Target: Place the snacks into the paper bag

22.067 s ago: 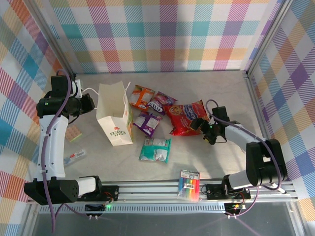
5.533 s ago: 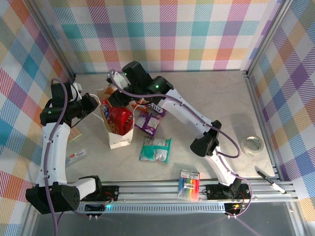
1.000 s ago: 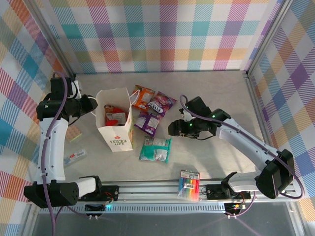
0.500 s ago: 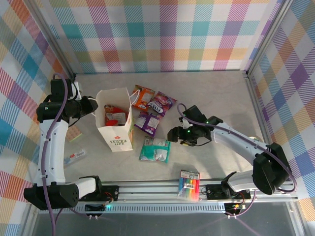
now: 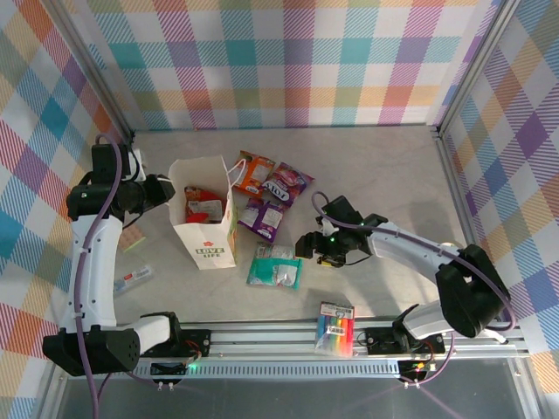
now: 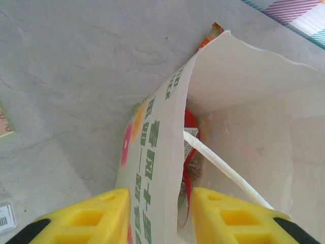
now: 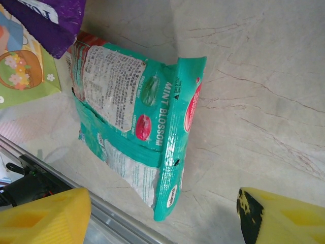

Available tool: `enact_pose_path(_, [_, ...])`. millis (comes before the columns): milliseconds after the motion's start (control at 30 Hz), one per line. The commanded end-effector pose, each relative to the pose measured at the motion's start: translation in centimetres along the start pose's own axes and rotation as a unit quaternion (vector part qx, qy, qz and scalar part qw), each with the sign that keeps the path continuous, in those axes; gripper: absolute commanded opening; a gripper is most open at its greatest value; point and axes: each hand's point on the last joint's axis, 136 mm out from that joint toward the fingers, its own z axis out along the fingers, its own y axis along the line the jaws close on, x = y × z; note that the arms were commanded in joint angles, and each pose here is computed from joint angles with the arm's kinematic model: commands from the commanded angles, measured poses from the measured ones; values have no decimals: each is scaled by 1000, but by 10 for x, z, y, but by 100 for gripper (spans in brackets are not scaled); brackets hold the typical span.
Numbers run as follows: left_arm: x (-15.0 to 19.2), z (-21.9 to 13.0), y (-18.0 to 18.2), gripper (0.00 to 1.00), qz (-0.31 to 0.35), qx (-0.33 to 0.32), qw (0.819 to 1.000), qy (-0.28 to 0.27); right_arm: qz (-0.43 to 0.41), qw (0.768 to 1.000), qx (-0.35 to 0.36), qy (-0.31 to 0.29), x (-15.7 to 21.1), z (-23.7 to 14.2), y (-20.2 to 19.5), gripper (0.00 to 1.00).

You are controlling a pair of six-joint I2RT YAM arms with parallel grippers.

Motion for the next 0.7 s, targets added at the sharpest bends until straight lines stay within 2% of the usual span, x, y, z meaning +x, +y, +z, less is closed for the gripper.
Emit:
enact_pose_path(0, [0,-4,-8,37,4,16,1000,-9,5,1000,-22,7,-1,8,5,76])
enact_pose_path(667, [4,-9,-4,37,5,9,1000,-9,-12,998,-29,62,2,48,14,77])
